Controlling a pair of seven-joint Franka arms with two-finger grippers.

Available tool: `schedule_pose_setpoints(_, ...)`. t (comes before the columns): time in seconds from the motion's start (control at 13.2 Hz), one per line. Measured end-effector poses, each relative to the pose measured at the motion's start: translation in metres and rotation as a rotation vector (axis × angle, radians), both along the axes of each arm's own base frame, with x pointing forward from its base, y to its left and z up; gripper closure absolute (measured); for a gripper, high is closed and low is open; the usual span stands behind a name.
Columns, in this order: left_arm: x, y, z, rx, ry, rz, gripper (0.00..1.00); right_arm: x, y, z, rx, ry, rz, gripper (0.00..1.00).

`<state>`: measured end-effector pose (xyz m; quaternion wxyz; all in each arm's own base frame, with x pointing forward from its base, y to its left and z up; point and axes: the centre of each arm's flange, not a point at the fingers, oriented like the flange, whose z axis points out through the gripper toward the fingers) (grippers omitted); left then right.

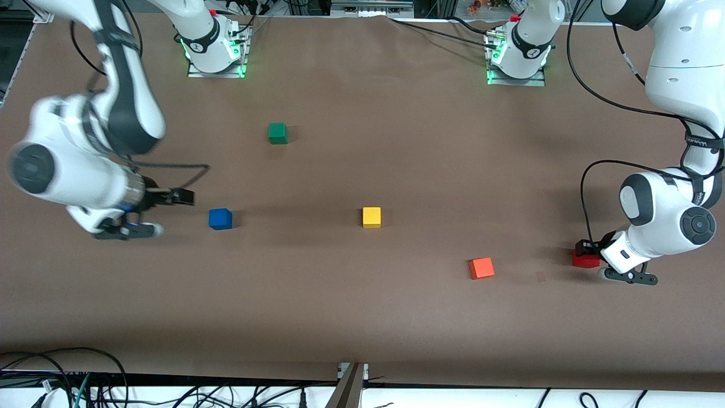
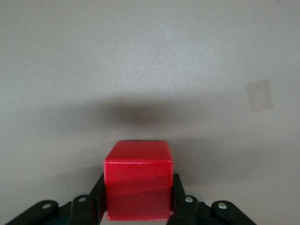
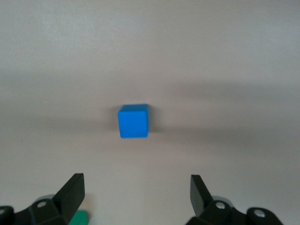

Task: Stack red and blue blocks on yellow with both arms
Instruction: 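Grasp the red cube with the left gripper while the right gripper reaches the blue cube, then carry the red cube to the yellow cube while the right gripper grasps blue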

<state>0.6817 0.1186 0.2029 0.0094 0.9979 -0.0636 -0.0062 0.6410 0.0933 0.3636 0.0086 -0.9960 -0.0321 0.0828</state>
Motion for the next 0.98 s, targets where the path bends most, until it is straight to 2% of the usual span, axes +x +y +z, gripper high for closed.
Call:
schedule_pose_setpoints(0.23,0.023,-0.036,0.047,-0.016,-0.063,-0.024,0.44,0.011,0.012,-0.057,-0.008,-0.040,0.032,0.00)
schedule_pose_setpoints(0.45,0.039,-0.142,0.106,-0.038,-0.066,-0.033,0.44,0.010,0.011,-0.114,-0.014,-0.106,0.039,0.00)
schedule_pose_setpoints(0.53,0.039,-0.189,0.123,-0.041,-0.060,-0.028,0.44,0.004,0.009,-0.130,-0.018,-0.105,0.038,0.00)
schedule_pose_setpoints(0.75,0.014,-0.341,0.152,-0.052,-0.048,-0.046,0.44,-0.012,0.014,-0.152,-0.016,-0.075,0.048,0.00)
schedule_pose_setpoints(0.98,-0.040,-0.474,0.143,-0.052,-0.024,0.027,0.44,-0.024,0.023,-0.164,-0.010,-0.070,0.061,0.00)
